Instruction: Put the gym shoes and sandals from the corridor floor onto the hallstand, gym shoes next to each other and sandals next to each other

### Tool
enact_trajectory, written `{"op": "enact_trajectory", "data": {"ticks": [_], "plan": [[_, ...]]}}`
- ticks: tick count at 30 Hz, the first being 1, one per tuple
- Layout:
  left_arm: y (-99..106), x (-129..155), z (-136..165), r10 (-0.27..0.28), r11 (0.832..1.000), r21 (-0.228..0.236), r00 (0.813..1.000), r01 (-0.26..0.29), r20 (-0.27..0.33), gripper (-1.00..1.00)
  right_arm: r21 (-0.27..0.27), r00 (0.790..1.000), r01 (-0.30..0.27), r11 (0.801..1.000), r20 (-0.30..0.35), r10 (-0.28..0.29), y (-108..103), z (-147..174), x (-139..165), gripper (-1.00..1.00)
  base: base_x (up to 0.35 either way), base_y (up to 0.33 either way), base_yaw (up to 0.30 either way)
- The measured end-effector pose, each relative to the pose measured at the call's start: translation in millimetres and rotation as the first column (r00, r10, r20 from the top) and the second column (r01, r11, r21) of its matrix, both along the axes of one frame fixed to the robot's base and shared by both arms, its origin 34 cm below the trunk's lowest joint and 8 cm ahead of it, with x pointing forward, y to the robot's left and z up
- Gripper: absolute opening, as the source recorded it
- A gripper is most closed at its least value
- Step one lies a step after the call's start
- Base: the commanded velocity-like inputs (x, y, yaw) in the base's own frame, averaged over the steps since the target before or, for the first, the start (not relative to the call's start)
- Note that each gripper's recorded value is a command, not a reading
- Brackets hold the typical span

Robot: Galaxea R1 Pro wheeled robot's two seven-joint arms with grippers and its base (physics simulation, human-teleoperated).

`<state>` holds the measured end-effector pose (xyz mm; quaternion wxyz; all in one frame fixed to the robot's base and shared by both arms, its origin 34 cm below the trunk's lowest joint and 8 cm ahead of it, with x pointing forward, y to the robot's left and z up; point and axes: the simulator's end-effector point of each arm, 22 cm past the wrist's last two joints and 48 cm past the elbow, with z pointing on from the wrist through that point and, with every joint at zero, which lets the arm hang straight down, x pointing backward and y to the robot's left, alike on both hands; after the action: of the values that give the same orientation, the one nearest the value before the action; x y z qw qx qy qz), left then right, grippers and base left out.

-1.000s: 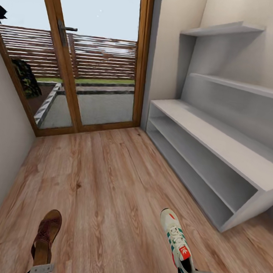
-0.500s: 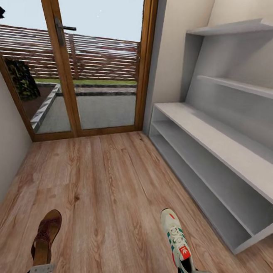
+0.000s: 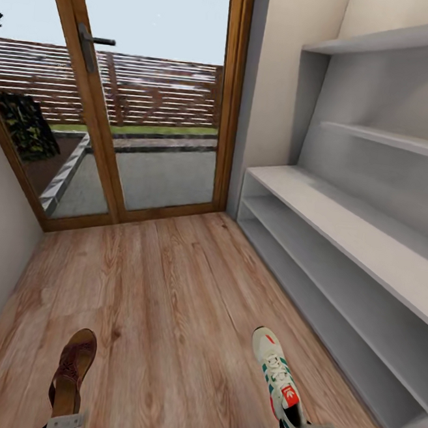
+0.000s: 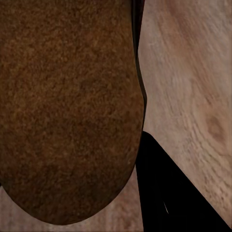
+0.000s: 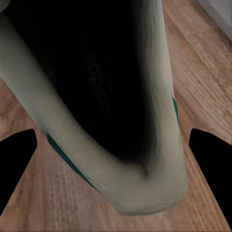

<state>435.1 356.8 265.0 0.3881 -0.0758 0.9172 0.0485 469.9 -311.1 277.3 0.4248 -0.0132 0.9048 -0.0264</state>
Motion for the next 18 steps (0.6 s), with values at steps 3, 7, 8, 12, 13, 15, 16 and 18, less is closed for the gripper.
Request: {"op": "enact_trajectory", "data": {"ticks": [3,7,8,12,13,15,16,18], "plan": [[-0.1,-0.2,-0.1,0.0,1.0,0.0,1.0,0.0,0.0,-1.0,0.0,1.0,0.0,1.0,0.0,0.0,0.0,0.0,0.0,-1.0,0.338,0.087,0.0],[0.1,-0.3,-0.1,0.0,1.0,0.0,1.0,0.0,-0.001,-1.0,0.0,1.0,0.0,1.0,0.0,0.0,0.0,0.0,0.0,-1.0,0.338,0.087,0.0],[-0.2,-0.3,-0.2,0.0,1.0,0.0,1.0,0.0,-0.001,-1.0,0.0,1.0,0.0,1.0,0.0,0.0,0.1,0.0,0.0,-1.0,0.338,0.087,0.0],[-0.1,-0.3,-0.2,0.0,1.0,0.0,1.0,0.0,-0.001,-1.0,0.0,1.0,-0.001,1.0,0.0,0.001,0.1,0.0,0.0,-1.0,0.338,0.088,0.0],[-0.3,-0.3,-0.2,0.0,1.0,-0.001,1.0,0.0,-0.001,-1.0,0.0,1.0,0.0,1.0,0.0,0.0,0.1,0.0,0.0,-1.0,0.338,0.088,0.0],[-0.4,-0.3,-0.2,0.0,1.0,-0.001,1.0,0.0,-0.001,-1.0,0.0,1.0,0.0,1.0,0.0,0.0,0.0,0.0,0.0,-1.0,0.338,0.088,0.0],[-0.4,-0.3,-0.2,0.0,1.0,-0.001,1.0,0.0,-0.001,-1.0,0.0,1.0,0.0,1.0,0.0,0.0,0.0,0.0,0.0,-1.0,0.338,0.088,0.0],[-0.4,-0.3,-0.2,0.0,1.0,-0.001,1.0,0.0,-0.001,-1.0,0.0,1.0,0.0,1.0,0.0,0.0,0.0,0.0,0.0,-1.0,0.338,0.088,-0.003]]}}
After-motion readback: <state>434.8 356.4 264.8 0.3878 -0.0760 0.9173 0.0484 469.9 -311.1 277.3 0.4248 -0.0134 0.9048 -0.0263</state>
